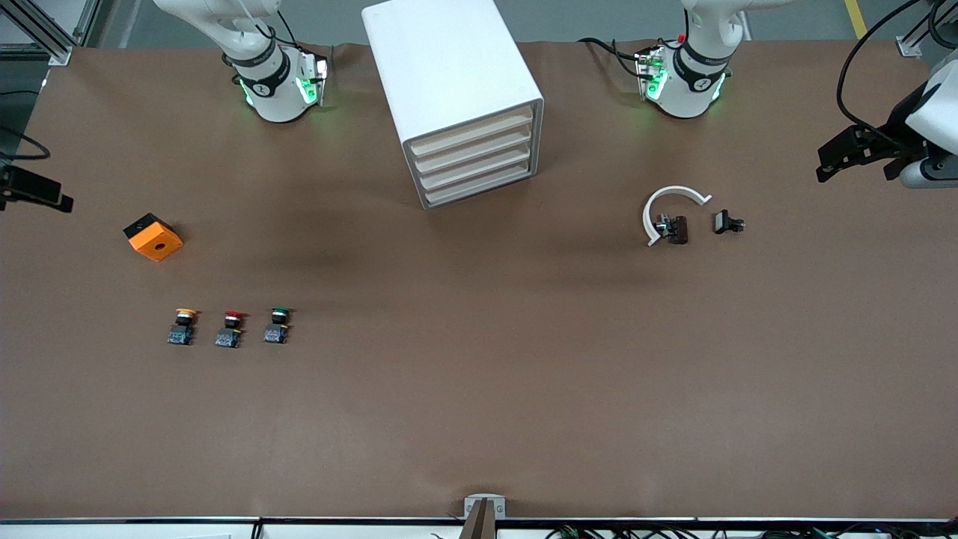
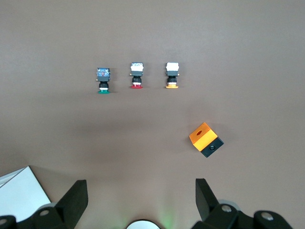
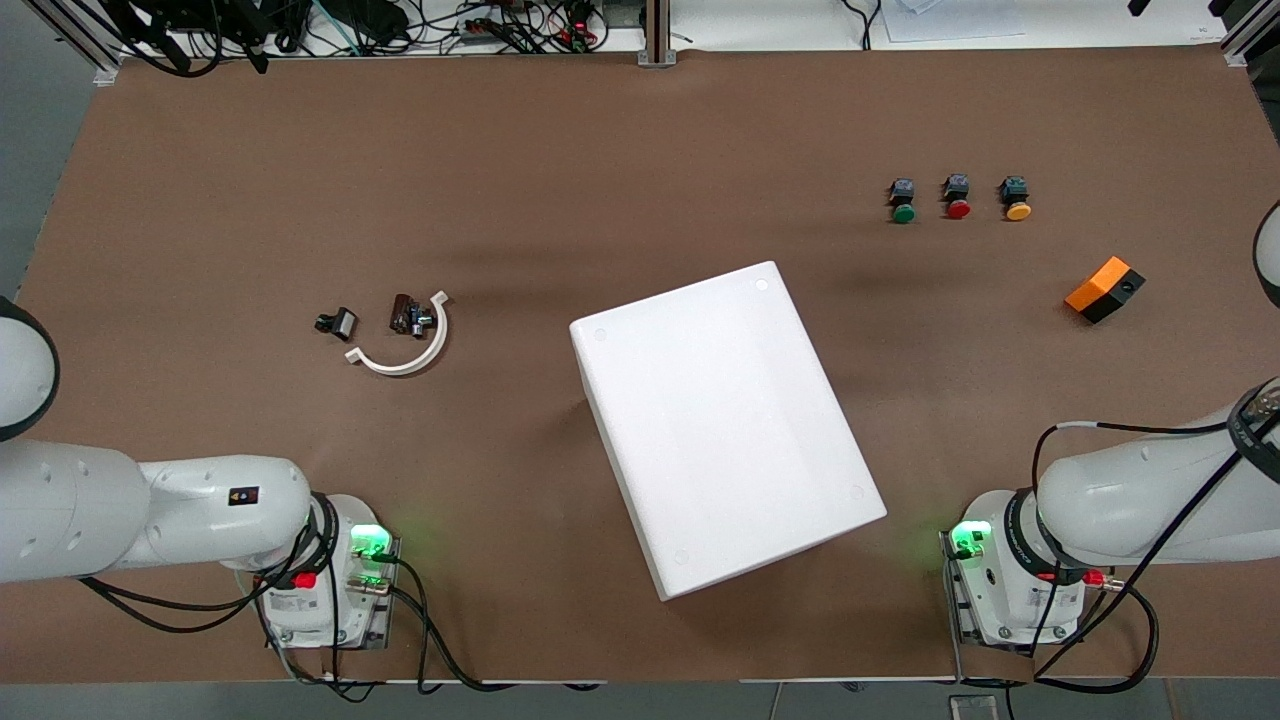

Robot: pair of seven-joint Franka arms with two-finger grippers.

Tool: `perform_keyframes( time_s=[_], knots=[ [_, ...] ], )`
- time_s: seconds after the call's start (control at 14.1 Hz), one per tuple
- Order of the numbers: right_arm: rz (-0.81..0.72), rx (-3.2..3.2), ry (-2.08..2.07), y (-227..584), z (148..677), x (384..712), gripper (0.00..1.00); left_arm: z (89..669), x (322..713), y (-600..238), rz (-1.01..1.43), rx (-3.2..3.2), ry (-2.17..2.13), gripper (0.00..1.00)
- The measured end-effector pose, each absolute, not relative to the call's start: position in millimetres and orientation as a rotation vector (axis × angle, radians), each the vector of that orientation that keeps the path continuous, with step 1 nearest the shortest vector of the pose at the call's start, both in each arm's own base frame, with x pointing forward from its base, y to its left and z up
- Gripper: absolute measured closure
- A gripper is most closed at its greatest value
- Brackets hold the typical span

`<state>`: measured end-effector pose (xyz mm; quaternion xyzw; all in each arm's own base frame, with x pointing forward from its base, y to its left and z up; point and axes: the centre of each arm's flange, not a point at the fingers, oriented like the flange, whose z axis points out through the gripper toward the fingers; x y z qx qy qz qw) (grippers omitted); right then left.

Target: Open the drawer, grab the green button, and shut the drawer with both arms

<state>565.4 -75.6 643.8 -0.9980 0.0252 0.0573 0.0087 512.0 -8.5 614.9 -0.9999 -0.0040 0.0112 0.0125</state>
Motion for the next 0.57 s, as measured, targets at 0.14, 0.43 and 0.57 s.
perform_keyframes(
  time_s=[0.14, 0.43, 0.57],
  knots=[
    [0.153, -3.117, 0.091, -75, 650, 555, 0.00, 613, 512, -8, 0.041, -3.116, -0.013, 0.00],
    [0.090, -3.112, 0.126, -71, 653, 532, 0.00, 611, 513, -4, 0.031, -3.117, -0.024, 0.00],
    [0.074, -3.109, 0.131, -70, 655, 520, 0.00, 611, 514, -4, 0.023, -3.117, -0.025, 0.00]
  ],
)
